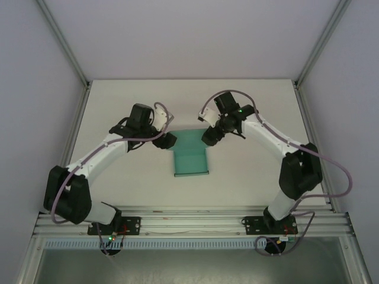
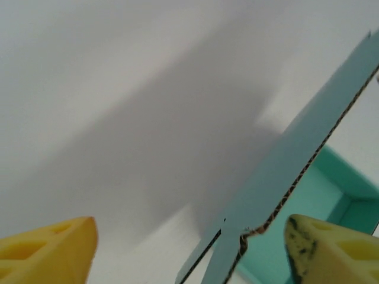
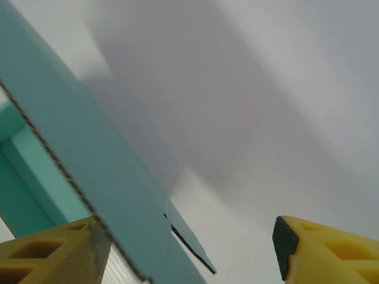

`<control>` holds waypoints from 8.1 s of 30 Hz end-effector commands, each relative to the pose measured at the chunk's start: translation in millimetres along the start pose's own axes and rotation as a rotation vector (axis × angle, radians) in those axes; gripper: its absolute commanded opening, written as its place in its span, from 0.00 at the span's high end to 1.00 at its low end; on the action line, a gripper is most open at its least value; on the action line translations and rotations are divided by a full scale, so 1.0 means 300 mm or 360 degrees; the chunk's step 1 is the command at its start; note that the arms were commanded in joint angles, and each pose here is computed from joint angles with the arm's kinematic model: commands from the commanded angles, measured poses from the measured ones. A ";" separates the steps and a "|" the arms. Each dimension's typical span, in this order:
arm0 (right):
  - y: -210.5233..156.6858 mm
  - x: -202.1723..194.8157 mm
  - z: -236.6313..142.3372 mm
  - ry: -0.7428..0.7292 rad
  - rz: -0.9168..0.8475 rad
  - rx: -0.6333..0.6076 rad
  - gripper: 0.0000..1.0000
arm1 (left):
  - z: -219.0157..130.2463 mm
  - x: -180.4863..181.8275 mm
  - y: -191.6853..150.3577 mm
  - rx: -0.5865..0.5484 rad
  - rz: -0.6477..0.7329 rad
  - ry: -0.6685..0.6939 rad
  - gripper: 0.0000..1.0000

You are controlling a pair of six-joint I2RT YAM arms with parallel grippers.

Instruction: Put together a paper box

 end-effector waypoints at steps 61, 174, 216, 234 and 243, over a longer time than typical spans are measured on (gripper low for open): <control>0.071 -0.002 0.143 -0.1098 0.1402 -0.0621 0.94 | 0.276 -0.117 0.099 -0.0287 -0.0913 0.0201 1.00; -0.149 0.092 0.213 0.0109 0.1966 -0.0576 0.09 | 0.435 0.108 -0.362 0.0053 -0.1657 -0.0429 0.82; -0.115 0.089 0.140 0.0245 0.2202 -0.0696 0.56 | 0.105 0.047 -0.015 -0.0465 -0.0949 -0.0206 0.00; -0.086 0.207 0.004 0.0982 0.2838 -0.0084 0.62 | -0.124 -0.353 -0.155 -0.0330 0.0754 -0.0233 0.00; -0.073 0.179 0.000 0.1051 0.2965 -0.0133 0.62 | -0.047 -0.397 -0.179 -0.0258 0.0944 -0.0130 0.00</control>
Point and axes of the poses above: each hand's point on the last joint's axis, 136 mm out from that joint toward the fingers, its own z axis out along the fingers, its own x axis along the line the jaws close on, y = z × x, the point moved 4 cm from there along -z, back along the fingers, and after that the axes turned 9 degrees about -z, right-handed, at the moved point
